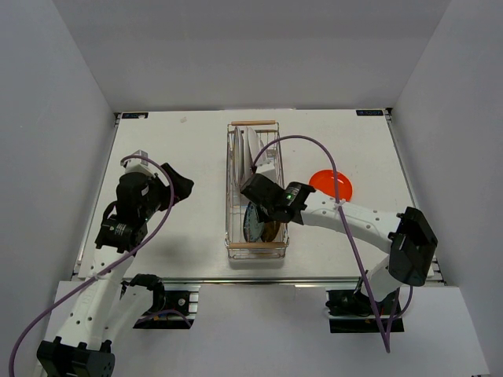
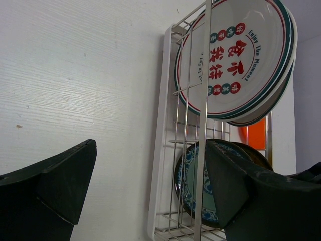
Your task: Unload the plates from the dish rack
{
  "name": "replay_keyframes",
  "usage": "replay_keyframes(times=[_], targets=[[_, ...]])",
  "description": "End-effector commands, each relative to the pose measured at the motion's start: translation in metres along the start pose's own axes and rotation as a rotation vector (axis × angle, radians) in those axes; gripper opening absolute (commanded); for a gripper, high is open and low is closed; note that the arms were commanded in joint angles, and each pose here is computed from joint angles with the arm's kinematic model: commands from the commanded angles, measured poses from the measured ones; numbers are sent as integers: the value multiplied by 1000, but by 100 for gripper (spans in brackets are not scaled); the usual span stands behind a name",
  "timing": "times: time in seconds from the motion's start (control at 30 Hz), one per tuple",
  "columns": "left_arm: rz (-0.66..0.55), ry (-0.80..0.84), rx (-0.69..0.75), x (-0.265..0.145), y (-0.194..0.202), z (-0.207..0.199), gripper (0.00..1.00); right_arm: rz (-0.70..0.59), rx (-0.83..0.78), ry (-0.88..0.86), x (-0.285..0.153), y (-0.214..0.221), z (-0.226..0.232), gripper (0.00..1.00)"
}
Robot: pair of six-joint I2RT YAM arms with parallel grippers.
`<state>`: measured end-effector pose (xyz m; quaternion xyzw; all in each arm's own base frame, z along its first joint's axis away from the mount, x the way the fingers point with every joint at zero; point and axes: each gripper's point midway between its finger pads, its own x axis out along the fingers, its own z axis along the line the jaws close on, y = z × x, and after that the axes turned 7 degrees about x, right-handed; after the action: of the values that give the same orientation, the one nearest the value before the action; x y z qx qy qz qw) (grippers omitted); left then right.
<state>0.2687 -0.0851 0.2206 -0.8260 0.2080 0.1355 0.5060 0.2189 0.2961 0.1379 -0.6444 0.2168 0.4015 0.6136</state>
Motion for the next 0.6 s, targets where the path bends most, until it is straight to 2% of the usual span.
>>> replay_keyframes(times=[0.0, 0.17, 0.37, 0.57], targets=[[-21, -32, -5, 0, -3, 5, 98, -50, 55, -15, -10, -19, 7, 31], [-21, -36, -5, 1, -3, 6, 98, -81, 59, -30, -20, -33, 11, 14], [-20, -44, -8, -1, -4, 6, 98, -166, 76, -39, -46, -63, 9, 3], [-11, -49, -9, 2, -2, 7, 98, -274, 106, -140, -80, -90, 11, 0]])
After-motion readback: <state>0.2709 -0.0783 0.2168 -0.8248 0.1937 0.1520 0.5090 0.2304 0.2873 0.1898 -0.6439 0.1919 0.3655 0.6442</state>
